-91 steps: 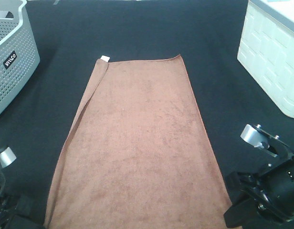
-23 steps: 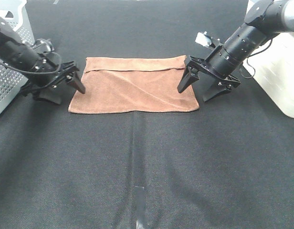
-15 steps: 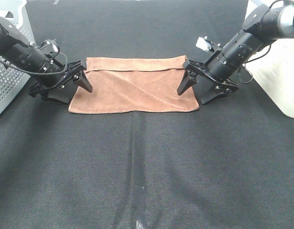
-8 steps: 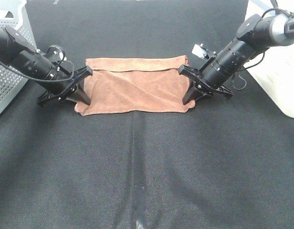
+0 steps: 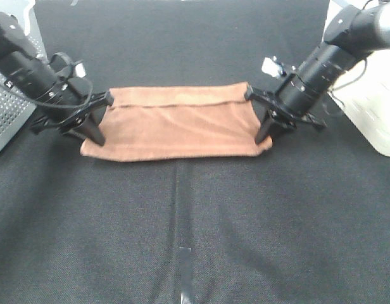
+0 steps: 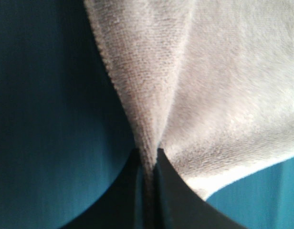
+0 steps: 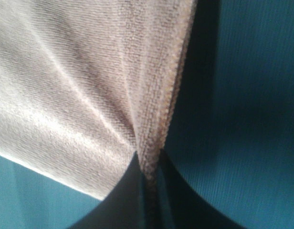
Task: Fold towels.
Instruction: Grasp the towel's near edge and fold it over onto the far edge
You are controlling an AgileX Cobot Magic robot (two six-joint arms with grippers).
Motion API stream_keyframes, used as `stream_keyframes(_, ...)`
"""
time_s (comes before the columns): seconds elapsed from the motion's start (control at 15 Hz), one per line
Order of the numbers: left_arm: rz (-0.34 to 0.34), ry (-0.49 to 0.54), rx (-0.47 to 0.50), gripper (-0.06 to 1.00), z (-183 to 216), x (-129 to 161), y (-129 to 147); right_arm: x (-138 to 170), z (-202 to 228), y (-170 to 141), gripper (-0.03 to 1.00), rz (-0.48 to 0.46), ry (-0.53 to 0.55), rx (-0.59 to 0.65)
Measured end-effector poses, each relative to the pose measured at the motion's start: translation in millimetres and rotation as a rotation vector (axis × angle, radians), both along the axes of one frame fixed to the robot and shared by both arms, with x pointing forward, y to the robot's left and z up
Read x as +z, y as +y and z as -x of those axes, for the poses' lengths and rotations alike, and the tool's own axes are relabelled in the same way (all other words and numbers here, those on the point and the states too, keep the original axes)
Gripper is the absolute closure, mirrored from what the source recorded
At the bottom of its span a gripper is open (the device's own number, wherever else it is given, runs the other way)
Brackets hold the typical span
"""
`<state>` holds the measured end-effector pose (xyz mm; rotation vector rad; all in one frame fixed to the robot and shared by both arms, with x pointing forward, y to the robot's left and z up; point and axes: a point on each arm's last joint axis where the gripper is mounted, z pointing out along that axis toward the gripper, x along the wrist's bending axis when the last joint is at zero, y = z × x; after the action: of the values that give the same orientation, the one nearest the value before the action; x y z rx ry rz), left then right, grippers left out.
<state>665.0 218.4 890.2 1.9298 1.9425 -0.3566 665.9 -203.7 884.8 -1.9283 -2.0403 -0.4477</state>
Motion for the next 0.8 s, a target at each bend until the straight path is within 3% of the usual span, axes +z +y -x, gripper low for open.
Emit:
stream_keyframes(0.47, -0.039, 0.054, -0.016, 0.93, 72, 5, 10, -18, 95, -9, 0.97, 0.000, 0.089, -0.052)
stream_keyframes(0.67, -0.047, 0.046, -0.007, 0.93, 74, 3, 11, -15, 96, -9, 0.97, -0.005, 0.062, -0.050)
stream_keyframes(0.8, -0.043, -0.038, 0.013, 0.93, 54, 20, 9, -3, 78, -8, 0.97, -0.010, -0.014, -0.047)
